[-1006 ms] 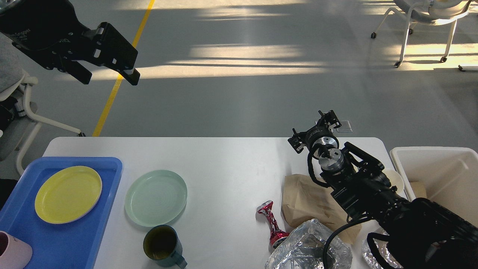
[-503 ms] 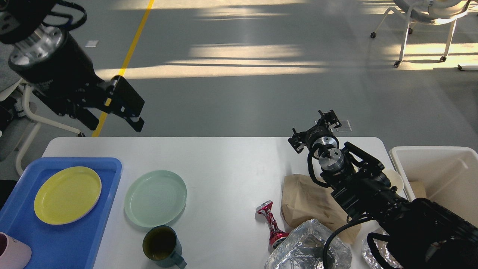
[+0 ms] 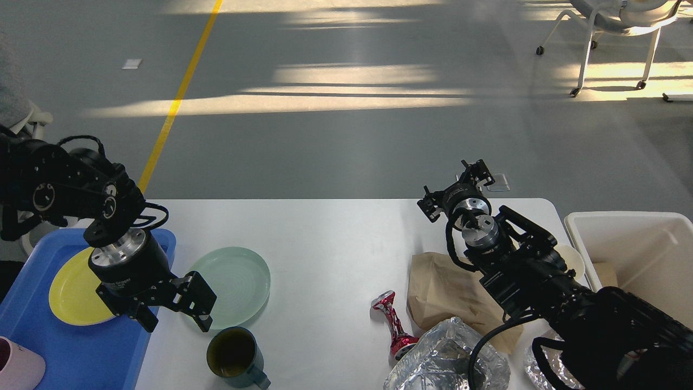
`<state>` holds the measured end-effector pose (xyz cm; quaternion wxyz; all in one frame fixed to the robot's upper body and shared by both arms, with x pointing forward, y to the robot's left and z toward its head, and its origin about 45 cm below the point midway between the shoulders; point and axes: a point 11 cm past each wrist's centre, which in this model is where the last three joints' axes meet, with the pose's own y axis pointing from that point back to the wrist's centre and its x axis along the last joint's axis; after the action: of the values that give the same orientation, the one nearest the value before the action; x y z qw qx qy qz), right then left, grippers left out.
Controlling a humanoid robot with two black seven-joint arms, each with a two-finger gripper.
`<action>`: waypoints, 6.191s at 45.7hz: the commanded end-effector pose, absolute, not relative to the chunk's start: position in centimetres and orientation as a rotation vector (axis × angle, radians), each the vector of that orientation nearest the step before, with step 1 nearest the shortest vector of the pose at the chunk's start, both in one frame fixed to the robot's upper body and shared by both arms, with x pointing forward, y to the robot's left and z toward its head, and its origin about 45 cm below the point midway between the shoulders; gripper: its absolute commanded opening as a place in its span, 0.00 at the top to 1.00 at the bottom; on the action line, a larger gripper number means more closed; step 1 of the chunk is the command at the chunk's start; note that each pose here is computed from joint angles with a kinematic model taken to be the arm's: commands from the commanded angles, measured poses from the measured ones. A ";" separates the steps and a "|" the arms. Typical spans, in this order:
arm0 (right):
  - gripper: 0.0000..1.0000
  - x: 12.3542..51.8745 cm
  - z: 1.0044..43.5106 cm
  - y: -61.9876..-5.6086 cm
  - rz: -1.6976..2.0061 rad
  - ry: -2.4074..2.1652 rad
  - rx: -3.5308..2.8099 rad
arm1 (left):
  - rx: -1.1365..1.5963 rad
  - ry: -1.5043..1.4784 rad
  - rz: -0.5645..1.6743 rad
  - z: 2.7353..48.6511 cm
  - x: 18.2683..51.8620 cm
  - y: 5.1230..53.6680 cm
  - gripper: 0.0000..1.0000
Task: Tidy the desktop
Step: 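Lower the left gripper onto the dark green cup and grasp it, then lift the dark green cup with the left gripper, then lower the cup into the blue tray corner and release it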
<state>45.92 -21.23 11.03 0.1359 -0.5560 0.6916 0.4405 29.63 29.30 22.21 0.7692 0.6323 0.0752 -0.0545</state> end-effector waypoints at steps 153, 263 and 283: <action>0.00 45.9 11.0 -21.2 1.276 2.004 -1.610 | 1.252 -0.608 0.360 59.4 38.3 25.0 1.00; 0.00 45.9 11.0 -21.2 1.275 2.002 -1.611 | 1.767 0.057 0.097 15.0 25.0 49.1 0.61; 0.00 45.9 11.0 -21.2 1.275 2.002 -1.611 | 1.738 0.086 0.131 16.2 25.3 49.2 0.17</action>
<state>45.92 -21.23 11.03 0.1360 -0.5561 0.6916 0.4405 25.00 48.97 15.39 0.6411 0.7653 0.0322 0.0481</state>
